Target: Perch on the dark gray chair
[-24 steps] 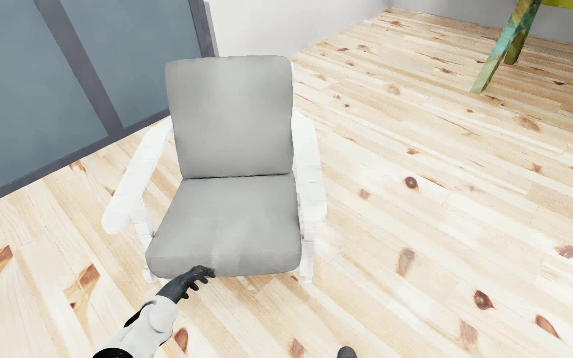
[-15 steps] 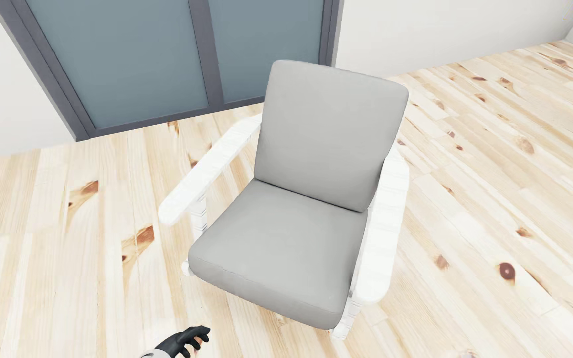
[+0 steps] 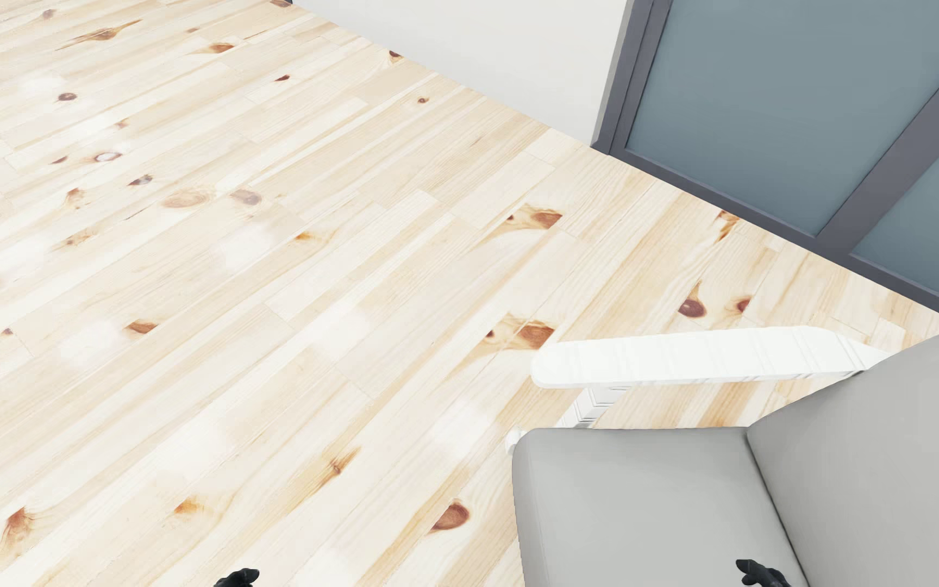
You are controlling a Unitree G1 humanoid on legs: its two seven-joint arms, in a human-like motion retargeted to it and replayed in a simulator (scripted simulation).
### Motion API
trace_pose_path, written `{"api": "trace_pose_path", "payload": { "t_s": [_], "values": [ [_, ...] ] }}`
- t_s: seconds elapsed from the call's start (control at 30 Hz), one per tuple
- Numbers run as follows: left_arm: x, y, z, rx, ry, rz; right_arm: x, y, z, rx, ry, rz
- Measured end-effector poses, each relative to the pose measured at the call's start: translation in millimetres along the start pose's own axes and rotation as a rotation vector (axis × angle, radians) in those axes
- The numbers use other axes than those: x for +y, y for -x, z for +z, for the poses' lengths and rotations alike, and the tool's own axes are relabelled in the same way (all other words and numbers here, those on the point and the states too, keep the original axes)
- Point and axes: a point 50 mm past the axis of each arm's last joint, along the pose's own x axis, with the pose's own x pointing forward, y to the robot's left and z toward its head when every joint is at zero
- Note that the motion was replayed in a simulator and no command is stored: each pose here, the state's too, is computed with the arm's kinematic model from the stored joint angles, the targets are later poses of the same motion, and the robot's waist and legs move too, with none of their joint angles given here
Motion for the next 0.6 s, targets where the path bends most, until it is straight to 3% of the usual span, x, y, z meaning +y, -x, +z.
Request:
{"api": "trace_pose_path", "payload": {
  "t_s": [0.1,0.13,0.2,0.23,0.33,0.47,0.6],
  "values": [
    [-14,0,79,-0.328,-0.103,-0.066,45,18,-1,-0.007,0.025,0.146],
    [-18,4,106,-0.445,-0.186,-0.083,50,19,5,-0.03,0.031,0.133],
    [-40,15,142,-0.588,-0.293,-0.267,46,18,6,0.007,0.022,0.099],
    [-38,21,169,-0.675,-0.31,-0.216,34,12,19,-0.049,0.027,0.049],
    [-43,21,178,-0.63,-0.253,-0.123,10,6,30,-0.134,0.1,-0.03],
    [-21,8,143,-0.506,-0.283,-0.002,7,4,40,-0.085,-0.019,-0.113],
    [30,0,144,-0.457,-0.163,0.143,-27,-5,62,-0.217,0.02,-0.114]
  ]
}}
